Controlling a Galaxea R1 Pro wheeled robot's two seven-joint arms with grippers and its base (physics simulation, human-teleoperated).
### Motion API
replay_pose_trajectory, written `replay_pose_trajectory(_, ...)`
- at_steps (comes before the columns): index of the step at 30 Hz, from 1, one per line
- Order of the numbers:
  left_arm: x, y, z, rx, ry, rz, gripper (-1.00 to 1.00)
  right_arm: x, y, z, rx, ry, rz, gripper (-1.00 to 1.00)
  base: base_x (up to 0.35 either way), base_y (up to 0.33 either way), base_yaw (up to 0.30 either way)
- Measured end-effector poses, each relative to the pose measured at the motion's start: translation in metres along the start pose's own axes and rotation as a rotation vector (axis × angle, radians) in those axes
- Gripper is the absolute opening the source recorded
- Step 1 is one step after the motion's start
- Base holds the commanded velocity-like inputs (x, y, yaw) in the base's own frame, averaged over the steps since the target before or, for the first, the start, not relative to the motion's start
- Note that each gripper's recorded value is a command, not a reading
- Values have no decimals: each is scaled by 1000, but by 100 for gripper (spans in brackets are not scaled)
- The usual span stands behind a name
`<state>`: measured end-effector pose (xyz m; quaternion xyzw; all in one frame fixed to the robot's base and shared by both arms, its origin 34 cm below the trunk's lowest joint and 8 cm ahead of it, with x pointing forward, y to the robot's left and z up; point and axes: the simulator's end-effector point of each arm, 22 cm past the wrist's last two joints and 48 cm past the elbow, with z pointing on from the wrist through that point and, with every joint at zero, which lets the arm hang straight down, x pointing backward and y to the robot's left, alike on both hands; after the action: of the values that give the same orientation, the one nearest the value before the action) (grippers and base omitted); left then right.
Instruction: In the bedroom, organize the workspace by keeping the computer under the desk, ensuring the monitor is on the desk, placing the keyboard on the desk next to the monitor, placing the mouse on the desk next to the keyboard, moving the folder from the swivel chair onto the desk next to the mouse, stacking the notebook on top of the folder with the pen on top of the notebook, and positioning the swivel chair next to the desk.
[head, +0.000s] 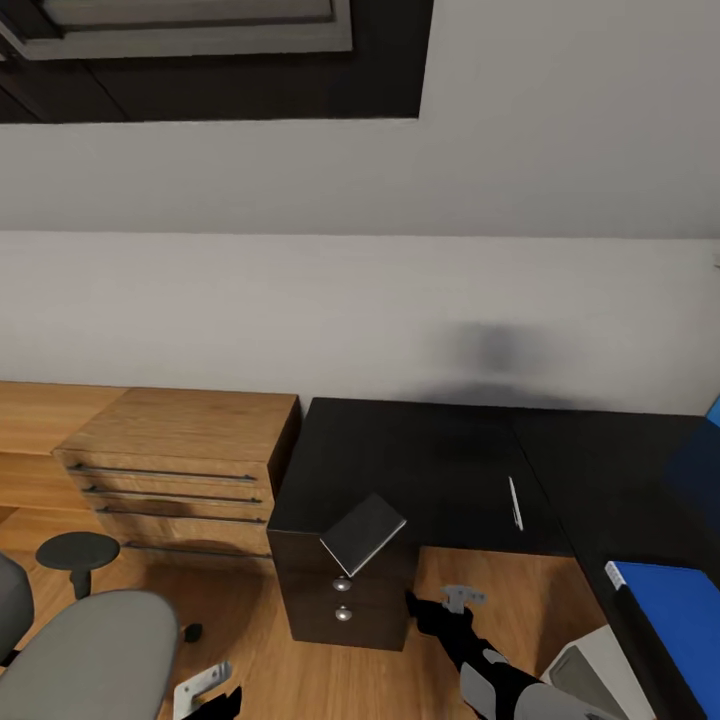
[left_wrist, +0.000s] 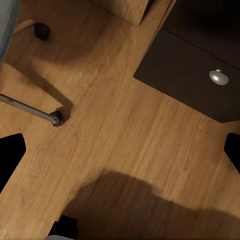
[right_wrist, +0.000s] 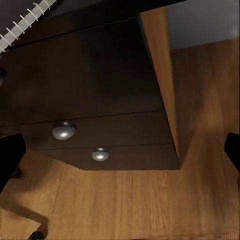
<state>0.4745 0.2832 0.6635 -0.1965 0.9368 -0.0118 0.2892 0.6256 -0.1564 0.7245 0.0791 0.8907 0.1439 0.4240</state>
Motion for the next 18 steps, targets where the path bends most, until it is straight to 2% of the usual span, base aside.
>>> replay_pose_trajectory(1,1,1,1,-1,0,0,100,-3,-8,2,16,5,32,100,0,0,0)
replay_pose_trajectory(4,2,1,4,-3,1,-2,100,-9,-14,7,22,17,72,100,0,0,0)
replay_pose_trajectory(8,4,2,8,-3,2,-4,100,-16,-13,15,-7,51,131,100,0,0,0)
replay_pose_trajectory(11,5,2,11,-3,2,-5,100,-14,-12,18,-24,92,212,100,0,0,0)
replay_pose_trajectory(12,5,2,13,-3,2,-5,100,-15,-10,19,-38,103,256,100,0,0,0)
replay_pose_trajectory(13,6,2,14,-3,2,-5,100,-16,-8,20,-49,105,277,100,0,0,0)
replay_pose_trajectory(16,7,2,17,-3,2,-6,100,-25,2,23,-111,102,335,100,0,0,0)
replay_pose_trajectory(18,8,2,19,-3,2,-6,100,-26,9,23,-149,106,354,100,0,0,0)
